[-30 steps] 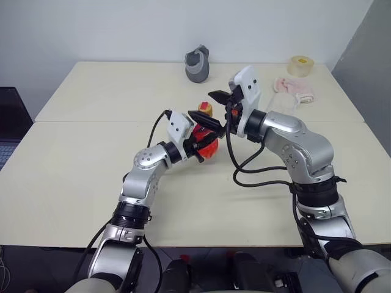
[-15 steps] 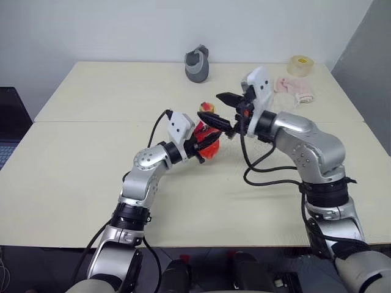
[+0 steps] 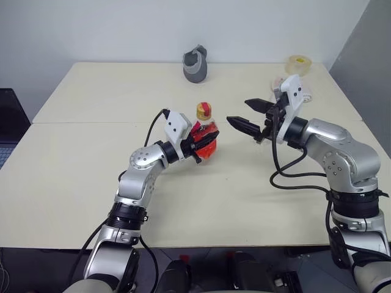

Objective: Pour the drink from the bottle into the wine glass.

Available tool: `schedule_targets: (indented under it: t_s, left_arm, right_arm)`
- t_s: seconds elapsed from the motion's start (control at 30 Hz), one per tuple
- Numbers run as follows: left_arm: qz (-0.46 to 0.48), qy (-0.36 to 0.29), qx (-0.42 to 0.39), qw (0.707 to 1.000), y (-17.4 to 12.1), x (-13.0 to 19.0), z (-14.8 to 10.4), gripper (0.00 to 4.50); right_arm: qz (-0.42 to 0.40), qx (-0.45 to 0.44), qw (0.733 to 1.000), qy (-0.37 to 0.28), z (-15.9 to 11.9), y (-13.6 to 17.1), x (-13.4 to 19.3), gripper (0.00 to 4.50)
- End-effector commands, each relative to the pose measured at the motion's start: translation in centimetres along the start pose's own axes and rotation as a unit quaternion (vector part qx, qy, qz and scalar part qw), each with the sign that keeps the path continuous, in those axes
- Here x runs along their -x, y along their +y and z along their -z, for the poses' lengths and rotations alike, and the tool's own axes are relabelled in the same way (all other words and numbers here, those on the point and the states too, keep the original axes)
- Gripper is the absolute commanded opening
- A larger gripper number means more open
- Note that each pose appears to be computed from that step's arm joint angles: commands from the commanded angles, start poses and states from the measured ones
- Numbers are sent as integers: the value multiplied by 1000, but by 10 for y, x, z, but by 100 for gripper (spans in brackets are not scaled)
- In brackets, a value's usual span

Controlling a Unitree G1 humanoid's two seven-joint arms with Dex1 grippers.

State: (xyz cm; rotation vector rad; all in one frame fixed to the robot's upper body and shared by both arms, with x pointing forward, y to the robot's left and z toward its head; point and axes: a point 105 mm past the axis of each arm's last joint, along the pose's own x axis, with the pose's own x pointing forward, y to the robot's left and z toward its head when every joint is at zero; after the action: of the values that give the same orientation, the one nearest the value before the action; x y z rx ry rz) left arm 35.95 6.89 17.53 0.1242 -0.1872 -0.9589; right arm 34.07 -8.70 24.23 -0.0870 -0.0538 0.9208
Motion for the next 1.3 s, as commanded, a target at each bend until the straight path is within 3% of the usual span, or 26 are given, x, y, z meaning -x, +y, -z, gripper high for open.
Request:
schedule_targets:
  t_s: [0.03,0.3,0.6,1.3]
  left_arm:
    - [9,-38,-27,999,-2,-4,-25,103]
    - [15,-38,-32,999,0,-6,-27,103]
    - [17,-40,-31,999,-3,-7,-27,103]
    - [16,-39,-32,999,-1,-8,-27,103]
  right_arm:
    - [-45,19,998,-38,-21,23,-6,449]
    - [-78,18,994,-71,-39,45,-37,449]
    - [-75,33,994,-77,-43,44,-53,449]
    - [-39,38,997,-52,-32,23,-28,449]
